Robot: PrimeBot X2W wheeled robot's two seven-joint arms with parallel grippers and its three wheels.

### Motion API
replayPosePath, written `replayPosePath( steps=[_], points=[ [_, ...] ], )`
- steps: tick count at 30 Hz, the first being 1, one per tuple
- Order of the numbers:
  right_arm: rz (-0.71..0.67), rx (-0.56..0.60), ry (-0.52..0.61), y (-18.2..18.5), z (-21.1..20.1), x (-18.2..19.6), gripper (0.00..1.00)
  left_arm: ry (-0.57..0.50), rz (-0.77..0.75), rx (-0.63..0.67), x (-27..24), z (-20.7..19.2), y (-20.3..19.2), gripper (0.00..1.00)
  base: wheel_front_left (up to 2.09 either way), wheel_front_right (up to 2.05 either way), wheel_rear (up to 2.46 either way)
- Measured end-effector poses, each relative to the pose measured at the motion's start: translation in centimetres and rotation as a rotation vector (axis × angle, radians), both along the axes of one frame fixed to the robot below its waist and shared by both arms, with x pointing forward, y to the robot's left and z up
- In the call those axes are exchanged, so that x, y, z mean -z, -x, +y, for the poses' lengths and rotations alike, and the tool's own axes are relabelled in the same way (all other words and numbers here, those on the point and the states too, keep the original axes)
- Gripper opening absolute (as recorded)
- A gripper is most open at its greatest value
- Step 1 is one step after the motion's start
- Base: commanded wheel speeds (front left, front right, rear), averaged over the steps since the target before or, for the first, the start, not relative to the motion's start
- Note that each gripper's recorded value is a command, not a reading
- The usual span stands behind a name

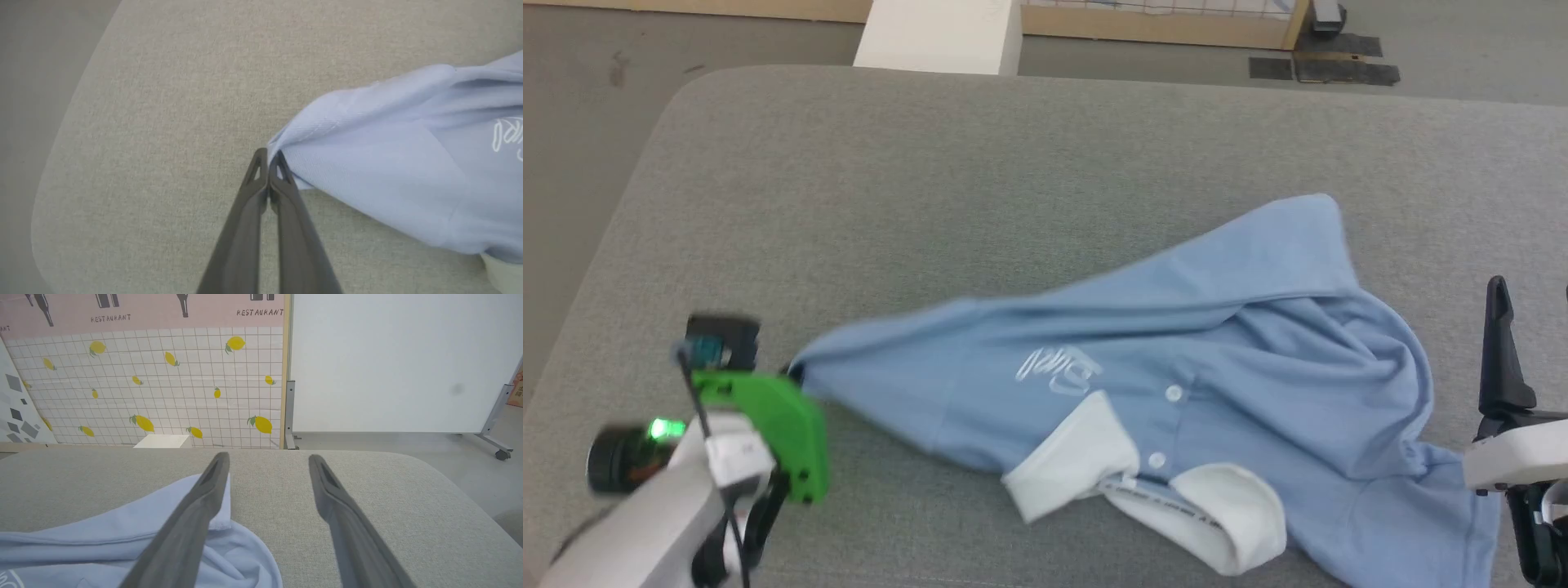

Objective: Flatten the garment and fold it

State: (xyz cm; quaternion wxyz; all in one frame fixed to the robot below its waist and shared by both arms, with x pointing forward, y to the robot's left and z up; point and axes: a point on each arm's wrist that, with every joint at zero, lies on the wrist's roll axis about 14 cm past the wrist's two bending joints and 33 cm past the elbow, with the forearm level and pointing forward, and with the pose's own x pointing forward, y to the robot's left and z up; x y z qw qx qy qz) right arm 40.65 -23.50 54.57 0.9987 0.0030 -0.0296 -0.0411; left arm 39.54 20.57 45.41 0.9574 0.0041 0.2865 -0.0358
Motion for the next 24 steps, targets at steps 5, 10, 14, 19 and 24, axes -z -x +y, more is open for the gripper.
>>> replayPosePath(
  steps=[5,10,14,19,24],
  points=[
    [0.062,-0.010,-0.002,-0.2,0.4,1.6,1.00,0.006,0.100,-0.074,3.8,1.7,2.4,0.40,0.00,0.00,0.00],
    [0.107,-0.021,-0.004,-0.2,0.7,2.4,1.00,0.042,0.028,-0.044,3.2,0.5,1.6,1.00,0.00,0.00,0.00],
    [0.189,-0.086,0.004,-0.6,2.2,3.5,1.00,0.054,-0.165,-0.007,-0.1,-0.6,-0.3,1.00,0.00,0.00,0.00],
    [0.377,-0.259,0.100,-1.4,5.3,5.6,1.00,0.076,-0.440,0.104,-6.1,-3.5,-2.0,1.00,0.00,0.00,0.00],
    [0.518,-0.393,0.221,-3.6,7.3,6.2,1.00,0.035,-0.580,0.197,-8.7,-5.1,-1.7,1.00,0.00,0.00,0.00]
  ],
)
